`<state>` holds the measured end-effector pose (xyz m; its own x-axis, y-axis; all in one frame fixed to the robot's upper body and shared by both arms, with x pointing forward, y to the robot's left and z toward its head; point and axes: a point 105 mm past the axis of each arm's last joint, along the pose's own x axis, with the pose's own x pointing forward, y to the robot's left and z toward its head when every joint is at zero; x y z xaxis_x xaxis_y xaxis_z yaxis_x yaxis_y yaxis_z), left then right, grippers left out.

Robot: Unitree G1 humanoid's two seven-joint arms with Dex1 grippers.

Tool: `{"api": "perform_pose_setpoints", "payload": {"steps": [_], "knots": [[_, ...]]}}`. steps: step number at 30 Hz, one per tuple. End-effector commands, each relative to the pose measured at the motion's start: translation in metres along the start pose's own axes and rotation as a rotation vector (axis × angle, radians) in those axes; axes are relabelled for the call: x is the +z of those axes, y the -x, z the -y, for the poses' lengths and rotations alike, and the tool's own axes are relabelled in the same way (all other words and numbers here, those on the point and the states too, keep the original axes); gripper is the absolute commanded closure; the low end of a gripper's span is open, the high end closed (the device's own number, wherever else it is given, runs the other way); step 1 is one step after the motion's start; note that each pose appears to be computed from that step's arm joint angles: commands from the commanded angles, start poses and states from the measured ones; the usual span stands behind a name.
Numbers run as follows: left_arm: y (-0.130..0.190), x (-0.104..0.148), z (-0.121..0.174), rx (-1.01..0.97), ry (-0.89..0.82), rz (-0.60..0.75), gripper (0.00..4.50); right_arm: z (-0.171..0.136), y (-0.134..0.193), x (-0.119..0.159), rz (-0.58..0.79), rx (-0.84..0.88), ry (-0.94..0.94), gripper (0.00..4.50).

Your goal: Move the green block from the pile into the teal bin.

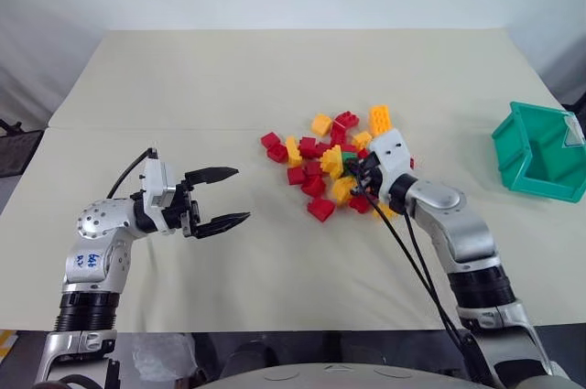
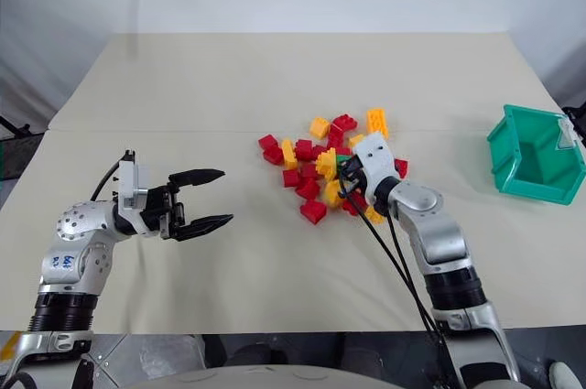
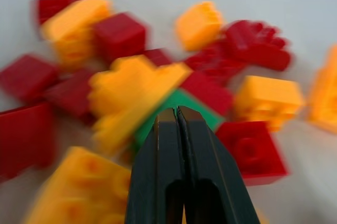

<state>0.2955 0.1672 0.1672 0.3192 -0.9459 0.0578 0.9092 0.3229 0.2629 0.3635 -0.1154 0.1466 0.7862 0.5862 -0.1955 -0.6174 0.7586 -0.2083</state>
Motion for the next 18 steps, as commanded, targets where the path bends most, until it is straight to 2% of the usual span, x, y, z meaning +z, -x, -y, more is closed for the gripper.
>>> {"api": "perform_pose_setpoints", "payload": {"steps": [1, 5, 9, 12, 15, 18], "knots": [[0.006, 0.005, -0.002, 0.026, -0.029, 0.000, 0.00, -0.028, 0.014, 0.015, 0.017, 0.142, 0.025, 4.44], [0.006, 0.004, -0.002, 0.026, -0.026, 0.001, 0.00, -0.036, 0.025, 0.022, 0.023, 0.196, 0.039, 4.44], [0.001, 0.004, -0.004, 0.019, -0.025, 0.010, 0.00, -0.012, 0.036, 0.044, 0.109, 0.117, 0.036, 4.44], [0.000, 0.004, -0.003, 0.005, -0.020, 0.012, 0.00, 0.008, 0.056, 0.051, 0.137, 0.085, 0.022, 4.44], [-0.002, 0.004, -0.003, -0.015, -0.014, 0.009, 0.00, 0.012, 0.087, 0.033, 0.031, 0.188, 0.021, 3.84], [-0.002, 0.003, -0.006, -0.024, -0.013, 0.008, 0.00, 0.024, 0.115, 0.020, -0.052, 0.217, 0.005, 2.85]]}}
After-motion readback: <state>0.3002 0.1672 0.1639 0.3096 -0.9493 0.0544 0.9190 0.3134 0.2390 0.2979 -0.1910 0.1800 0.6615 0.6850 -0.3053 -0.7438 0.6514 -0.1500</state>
